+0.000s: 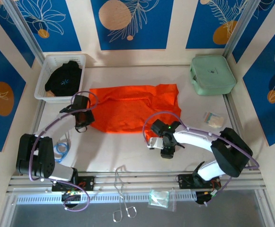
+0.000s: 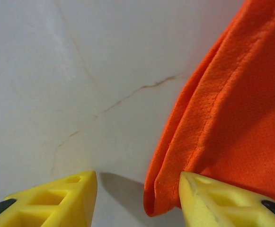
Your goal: Fold and stack the t-shirts
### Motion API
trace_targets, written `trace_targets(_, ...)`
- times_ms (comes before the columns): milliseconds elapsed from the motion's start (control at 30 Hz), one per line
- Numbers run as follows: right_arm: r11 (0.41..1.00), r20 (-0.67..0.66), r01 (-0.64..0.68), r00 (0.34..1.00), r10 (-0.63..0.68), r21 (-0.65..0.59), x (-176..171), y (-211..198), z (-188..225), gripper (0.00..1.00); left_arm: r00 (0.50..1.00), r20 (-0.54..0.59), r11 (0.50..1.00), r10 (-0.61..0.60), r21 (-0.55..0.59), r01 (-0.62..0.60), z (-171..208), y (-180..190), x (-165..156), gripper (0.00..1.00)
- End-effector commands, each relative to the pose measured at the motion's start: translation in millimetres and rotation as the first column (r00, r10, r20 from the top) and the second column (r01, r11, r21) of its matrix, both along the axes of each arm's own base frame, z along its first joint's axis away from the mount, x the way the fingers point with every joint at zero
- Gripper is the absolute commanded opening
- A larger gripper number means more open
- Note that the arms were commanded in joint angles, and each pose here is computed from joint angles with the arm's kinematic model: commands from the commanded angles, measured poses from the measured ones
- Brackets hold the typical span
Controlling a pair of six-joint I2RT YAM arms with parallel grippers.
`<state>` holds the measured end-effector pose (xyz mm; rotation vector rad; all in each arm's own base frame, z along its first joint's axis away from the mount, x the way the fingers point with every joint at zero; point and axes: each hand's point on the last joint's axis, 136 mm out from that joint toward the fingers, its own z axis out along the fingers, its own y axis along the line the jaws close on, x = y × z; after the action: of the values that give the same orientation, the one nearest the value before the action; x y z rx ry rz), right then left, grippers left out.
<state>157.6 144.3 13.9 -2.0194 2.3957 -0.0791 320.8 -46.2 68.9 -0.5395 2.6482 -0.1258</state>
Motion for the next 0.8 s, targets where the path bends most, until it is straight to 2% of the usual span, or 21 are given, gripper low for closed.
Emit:
trace_targets(0,1.0,0.009,-0.008,1.0,0.008,-0.005,10.6,4.1,-3.9,0.5,1.0,-0.01,1.0,-0.007,0.022,0.007,2.2,6.1,-7.3,0.0)
trace_targets(67,1.0,0.003,0.001,1.0,-0.001,-0.012,14.7,4.5,-9.3,0.48,1.0,-0.005,1.0,-0.008,0.024,0.008,3.7,6.5,-7.0,0.0)
trace_targets(133,1.0,-0.009,0.015,1.0,-0.015,-0.019,17.5,4.9,-14.4,0.4,1.0,-0.006,1.0,-0.011,0.025,0.012,4.8,6.4,-7.0,0.0)
trace_targets(300,0.998,-0.051,0.016,0.998,-0.019,-0.053,17.2,4.5,-18.6,0.01,1.0,-0.006,0.999,-0.013,0.036,0.013,8.2,8.6,-10.0,0.0)
trace_targets(500,0.999,-0.002,-0.018,1.0,0.018,-0.039,10.0,0.4,3.2,0.0,1.0,-0.019,0.999,-0.014,0.039,0.015,10.3,10.1,-19.0,0.0)
trace_targets(767,0.995,0.046,-0.102,0.994,0.103,-0.008,-27.5,-14.1,51.6,0.0,0.998,-0.065,0.999,-0.024,0.036,0.026,11.7,11.9,-44.7,0.0)
